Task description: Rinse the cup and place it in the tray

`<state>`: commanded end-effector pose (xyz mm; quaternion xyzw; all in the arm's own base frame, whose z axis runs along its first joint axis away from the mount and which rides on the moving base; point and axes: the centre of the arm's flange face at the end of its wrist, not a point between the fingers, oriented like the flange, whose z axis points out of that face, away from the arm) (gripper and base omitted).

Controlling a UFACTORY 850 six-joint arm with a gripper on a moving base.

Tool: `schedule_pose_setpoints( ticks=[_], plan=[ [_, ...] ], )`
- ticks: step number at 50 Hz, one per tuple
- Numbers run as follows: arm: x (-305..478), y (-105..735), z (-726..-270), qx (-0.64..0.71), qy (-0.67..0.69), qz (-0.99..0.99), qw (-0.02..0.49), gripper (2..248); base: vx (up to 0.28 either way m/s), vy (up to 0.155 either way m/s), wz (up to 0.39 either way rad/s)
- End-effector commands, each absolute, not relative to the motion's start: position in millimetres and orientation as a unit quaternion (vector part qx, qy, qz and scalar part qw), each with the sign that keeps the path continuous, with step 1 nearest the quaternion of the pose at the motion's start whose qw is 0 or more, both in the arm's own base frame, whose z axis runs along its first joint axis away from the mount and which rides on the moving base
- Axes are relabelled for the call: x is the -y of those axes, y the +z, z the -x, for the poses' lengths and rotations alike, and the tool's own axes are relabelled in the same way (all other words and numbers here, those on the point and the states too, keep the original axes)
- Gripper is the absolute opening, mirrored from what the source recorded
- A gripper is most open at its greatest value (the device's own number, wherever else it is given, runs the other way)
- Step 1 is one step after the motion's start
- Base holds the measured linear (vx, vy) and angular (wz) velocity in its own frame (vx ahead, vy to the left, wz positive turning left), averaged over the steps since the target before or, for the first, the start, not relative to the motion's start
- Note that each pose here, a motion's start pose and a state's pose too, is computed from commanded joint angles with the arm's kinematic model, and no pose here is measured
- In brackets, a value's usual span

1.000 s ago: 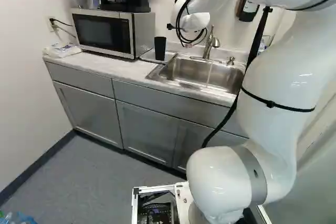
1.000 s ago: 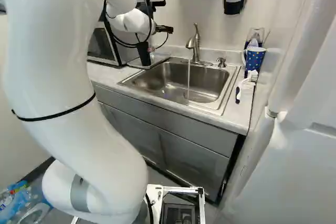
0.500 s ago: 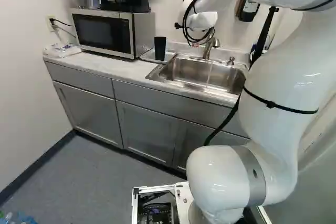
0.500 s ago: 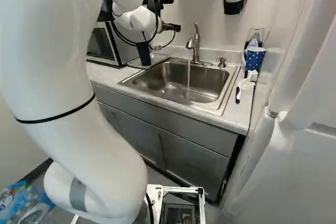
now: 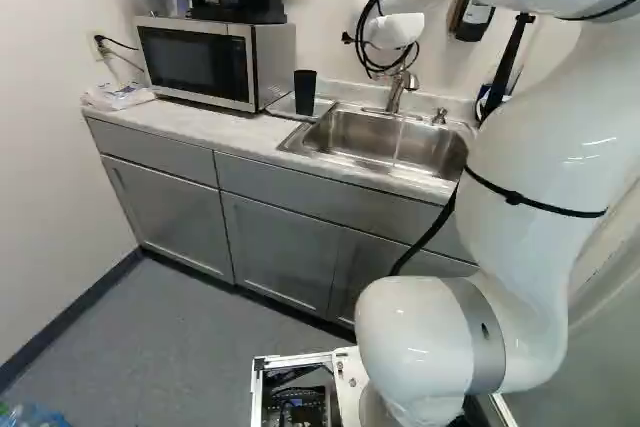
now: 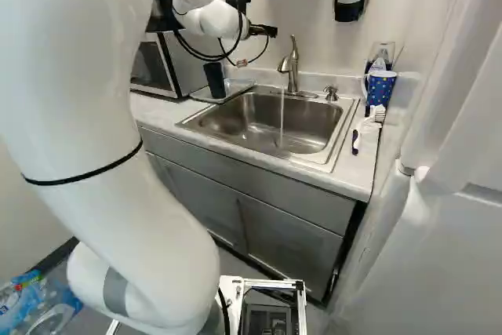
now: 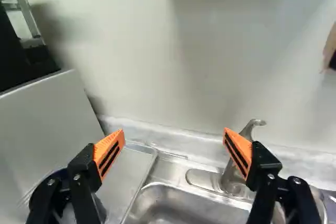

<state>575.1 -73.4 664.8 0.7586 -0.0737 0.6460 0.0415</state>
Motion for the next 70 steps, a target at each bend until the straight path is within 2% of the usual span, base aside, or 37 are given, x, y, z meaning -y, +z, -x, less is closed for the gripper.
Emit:
schedule_pose_setpoints(
  ticks=[70],
  plan=[
    [121,702,-613,0.098,0.625,-0.772,0.055,247,0.0,0.0,0.0]
  ],
)
